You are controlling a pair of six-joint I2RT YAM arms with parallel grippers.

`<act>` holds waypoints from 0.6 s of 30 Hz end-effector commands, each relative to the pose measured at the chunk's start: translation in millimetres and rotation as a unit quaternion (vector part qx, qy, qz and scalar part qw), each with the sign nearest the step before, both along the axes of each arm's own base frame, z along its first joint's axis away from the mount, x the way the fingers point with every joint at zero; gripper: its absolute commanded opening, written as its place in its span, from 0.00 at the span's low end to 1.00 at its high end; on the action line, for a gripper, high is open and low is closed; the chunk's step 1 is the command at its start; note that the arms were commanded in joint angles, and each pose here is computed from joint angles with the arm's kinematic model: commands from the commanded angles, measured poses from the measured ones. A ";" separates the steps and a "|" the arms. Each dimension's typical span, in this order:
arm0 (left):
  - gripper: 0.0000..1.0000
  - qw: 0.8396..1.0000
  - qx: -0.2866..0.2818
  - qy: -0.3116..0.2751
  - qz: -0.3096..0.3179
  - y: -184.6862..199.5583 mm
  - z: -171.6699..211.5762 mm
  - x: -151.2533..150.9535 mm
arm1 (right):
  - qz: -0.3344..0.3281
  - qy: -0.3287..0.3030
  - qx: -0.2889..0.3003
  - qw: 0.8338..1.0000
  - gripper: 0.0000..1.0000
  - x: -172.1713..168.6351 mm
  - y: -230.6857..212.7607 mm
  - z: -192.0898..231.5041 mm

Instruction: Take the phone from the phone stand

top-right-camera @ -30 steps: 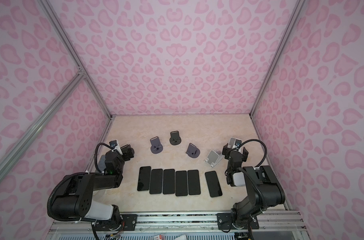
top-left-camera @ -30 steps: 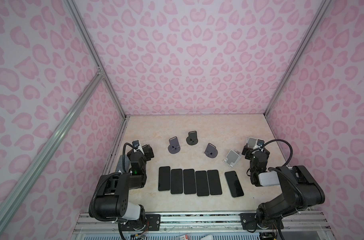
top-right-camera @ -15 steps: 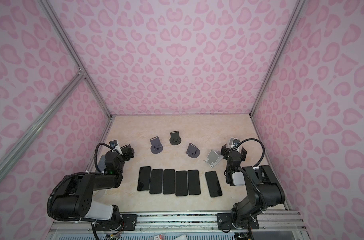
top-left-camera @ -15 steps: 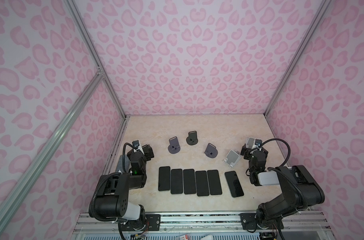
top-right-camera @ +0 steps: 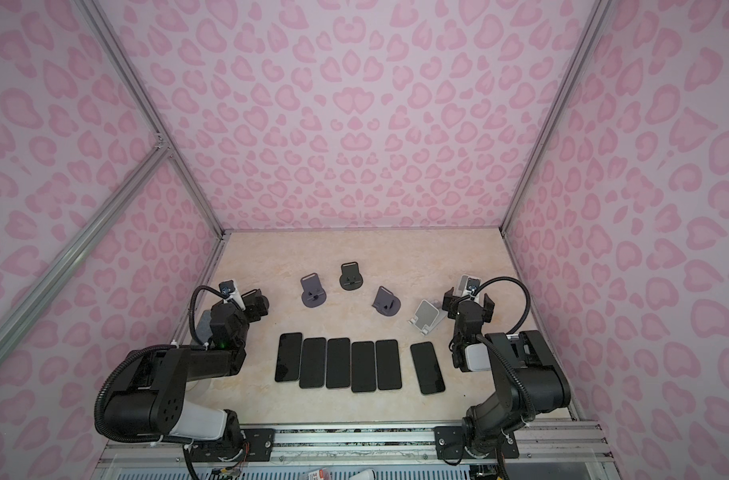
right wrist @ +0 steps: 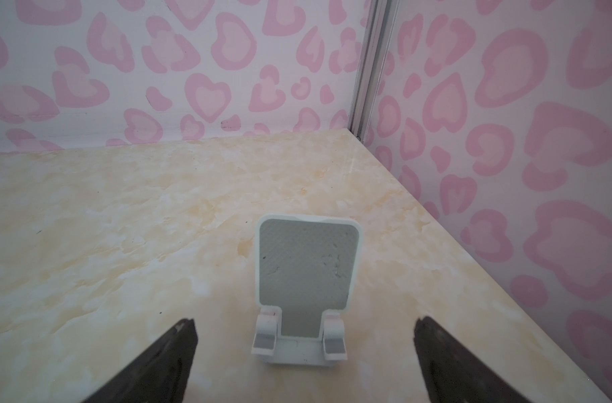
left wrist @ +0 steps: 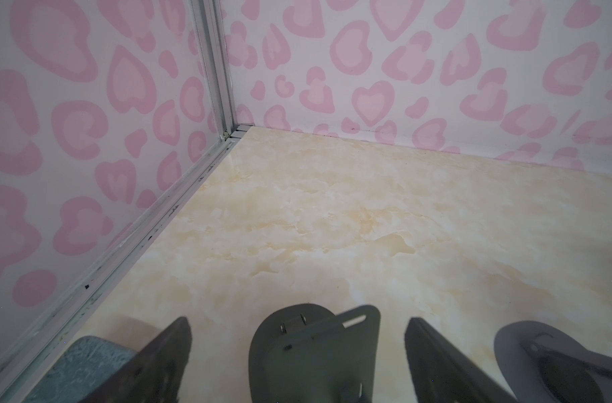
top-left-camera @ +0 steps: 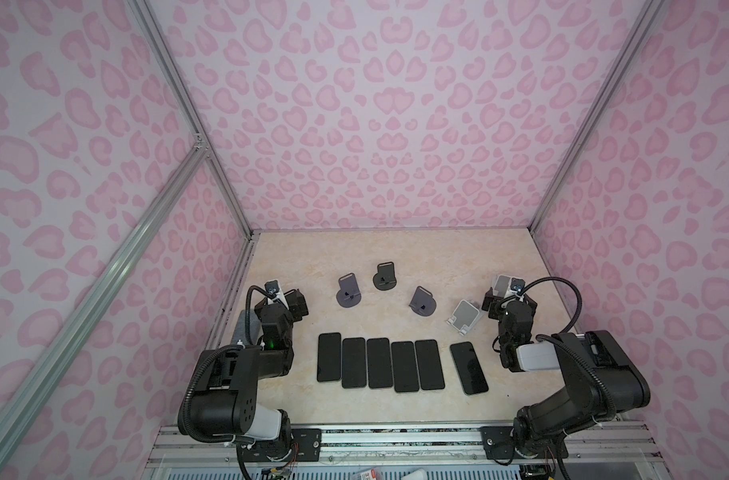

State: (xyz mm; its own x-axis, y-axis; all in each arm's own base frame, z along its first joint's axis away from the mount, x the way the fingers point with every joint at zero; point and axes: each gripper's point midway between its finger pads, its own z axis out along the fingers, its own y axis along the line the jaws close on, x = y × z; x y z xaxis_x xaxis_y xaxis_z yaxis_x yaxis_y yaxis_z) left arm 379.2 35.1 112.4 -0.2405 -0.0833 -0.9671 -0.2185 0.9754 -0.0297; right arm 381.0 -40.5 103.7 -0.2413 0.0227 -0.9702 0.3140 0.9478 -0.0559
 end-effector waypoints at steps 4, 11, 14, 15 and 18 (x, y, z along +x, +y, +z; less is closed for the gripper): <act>0.98 1.000 0.002 -0.012 0.000 0.1 6.6 3.4 | -0.004 -0.003 -0.004 1.000 1.00 0.9 -1.4 1.6; 0.98 1.000 0.002 -0.011 -0.001 0.0 6.3 3.3 | -0.003 -0.004 -0.009 1.000 1.00 -0.1 0.7 2.0; 0.98 1.000 0.003 -0.011 0.000 0.2 6.3 3.3 | -0.003 -0.002 -0.009 1.000 1.00 0.6 0.8 1.6; 0.98 1.000 0.002 -0.012 -0.001 -0.1 6.7 3.6 | -0.002 -0.001 -0.007 1.000 1.00 1.9 1.1 1.5; 0.98 1.000 0.002 -0.012 -0.001 0.0 6.7 3.6 | 0.004 0.003 0.000 1.000 1.00 4.1 0.5 0.0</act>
